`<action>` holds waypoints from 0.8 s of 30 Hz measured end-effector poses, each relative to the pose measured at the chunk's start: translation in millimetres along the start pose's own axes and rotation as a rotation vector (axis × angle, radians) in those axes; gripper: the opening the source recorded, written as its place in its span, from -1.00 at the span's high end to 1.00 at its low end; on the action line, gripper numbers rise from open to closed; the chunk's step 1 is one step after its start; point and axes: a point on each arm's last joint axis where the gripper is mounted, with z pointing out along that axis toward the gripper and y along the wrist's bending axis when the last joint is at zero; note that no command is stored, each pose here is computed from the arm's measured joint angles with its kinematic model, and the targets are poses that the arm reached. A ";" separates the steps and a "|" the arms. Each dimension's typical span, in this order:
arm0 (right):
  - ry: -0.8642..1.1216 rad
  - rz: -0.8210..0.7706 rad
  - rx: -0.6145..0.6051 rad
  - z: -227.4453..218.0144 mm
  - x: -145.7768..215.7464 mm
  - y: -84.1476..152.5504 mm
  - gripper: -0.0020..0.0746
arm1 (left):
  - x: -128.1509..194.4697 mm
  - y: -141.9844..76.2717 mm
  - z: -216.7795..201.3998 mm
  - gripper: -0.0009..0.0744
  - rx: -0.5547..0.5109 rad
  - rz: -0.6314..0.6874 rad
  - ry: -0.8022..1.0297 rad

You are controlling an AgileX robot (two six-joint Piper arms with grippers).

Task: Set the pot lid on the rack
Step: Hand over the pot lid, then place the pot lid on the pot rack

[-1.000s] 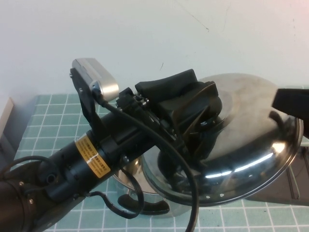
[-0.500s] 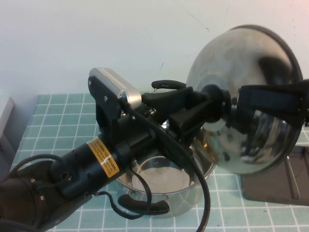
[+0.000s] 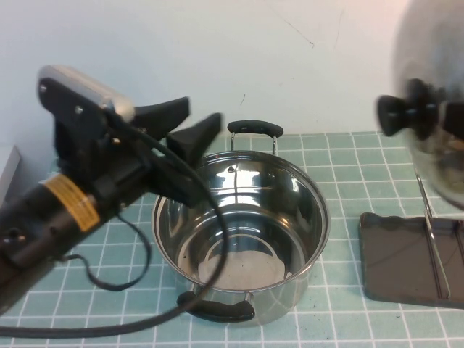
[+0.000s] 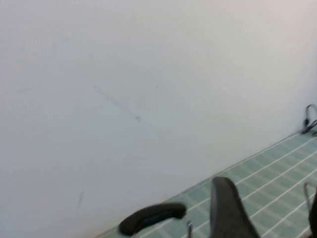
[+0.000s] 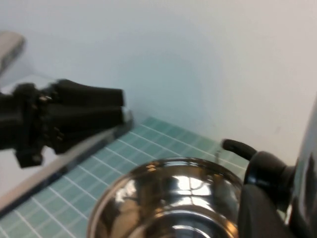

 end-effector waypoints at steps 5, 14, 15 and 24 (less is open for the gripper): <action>0.102 -0.053 0.161 -13.4 7.8 -5.7 0.62 | -6.1 9.2 -20.6 0.72 -0.159 0.061 0.143; 0.292 0.018 0.253 21.4 35.5 -44.2 0.62 | -0.3 15.7 -30.1 0.97 -0.259 0.077 0.270; 0.311 0.028 0.253 26.1 38.5 -48.1 0.62 | 0.6 16.4 -30.5 0.97 -0.268 0.071 0.280; 0.400 0.092 0.284 55.4 60.7 -74.8 0.62 | 6.2 21.2 -33.9 0.97 -0.326 0.054 0.347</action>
